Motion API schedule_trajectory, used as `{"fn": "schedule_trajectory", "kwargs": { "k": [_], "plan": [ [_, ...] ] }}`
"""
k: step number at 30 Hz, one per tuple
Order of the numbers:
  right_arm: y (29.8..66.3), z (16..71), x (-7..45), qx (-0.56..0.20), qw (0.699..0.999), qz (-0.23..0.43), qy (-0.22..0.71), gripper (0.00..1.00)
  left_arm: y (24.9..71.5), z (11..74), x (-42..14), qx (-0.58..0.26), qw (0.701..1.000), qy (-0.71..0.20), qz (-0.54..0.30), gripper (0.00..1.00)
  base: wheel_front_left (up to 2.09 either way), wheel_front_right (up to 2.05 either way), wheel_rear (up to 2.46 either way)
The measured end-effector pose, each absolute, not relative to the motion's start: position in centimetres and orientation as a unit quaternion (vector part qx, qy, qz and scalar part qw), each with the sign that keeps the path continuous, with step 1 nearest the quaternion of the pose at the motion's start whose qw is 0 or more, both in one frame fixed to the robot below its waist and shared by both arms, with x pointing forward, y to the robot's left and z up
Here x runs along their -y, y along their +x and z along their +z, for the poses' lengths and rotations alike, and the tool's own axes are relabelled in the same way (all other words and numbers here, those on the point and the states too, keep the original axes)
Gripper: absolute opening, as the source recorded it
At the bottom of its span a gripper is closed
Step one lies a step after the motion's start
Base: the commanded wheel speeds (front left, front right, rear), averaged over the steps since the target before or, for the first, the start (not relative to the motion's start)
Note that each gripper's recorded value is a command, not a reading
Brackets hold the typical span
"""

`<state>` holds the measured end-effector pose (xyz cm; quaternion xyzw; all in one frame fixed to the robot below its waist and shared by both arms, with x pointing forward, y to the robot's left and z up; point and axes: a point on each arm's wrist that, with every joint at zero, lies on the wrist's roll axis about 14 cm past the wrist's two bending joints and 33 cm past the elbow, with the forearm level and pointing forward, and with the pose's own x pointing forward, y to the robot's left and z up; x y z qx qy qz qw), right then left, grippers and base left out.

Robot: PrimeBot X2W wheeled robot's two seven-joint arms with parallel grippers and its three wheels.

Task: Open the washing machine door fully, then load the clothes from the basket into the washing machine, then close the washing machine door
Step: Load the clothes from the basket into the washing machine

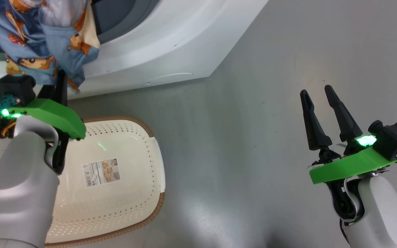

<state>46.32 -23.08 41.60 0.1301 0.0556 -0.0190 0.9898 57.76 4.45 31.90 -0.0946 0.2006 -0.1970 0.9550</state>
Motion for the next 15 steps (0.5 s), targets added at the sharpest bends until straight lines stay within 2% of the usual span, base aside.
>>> {"fn": "schedule_trajectory", "kwargs": {
  "k": [6, 15],
  "plan": [
    [46.4, 41.8, 22.9, -0.053, 0.990, -0.017, 0.132, 1.00, 57.7, 32.3, -4.4, -0.197, 0.955, -0.096, -0.199, 0.00, 0.00, 0.00, 0.00],
    [46.9, 41.8, 22.1, -0.051, 0.989, -0.006, 0.138, 1.00, 57.6, 35.8, -4.1, -0.137, 0.961, -0.102, -0.217, 0.00, 0.00, 0.00, 0.00]
  ]
}}
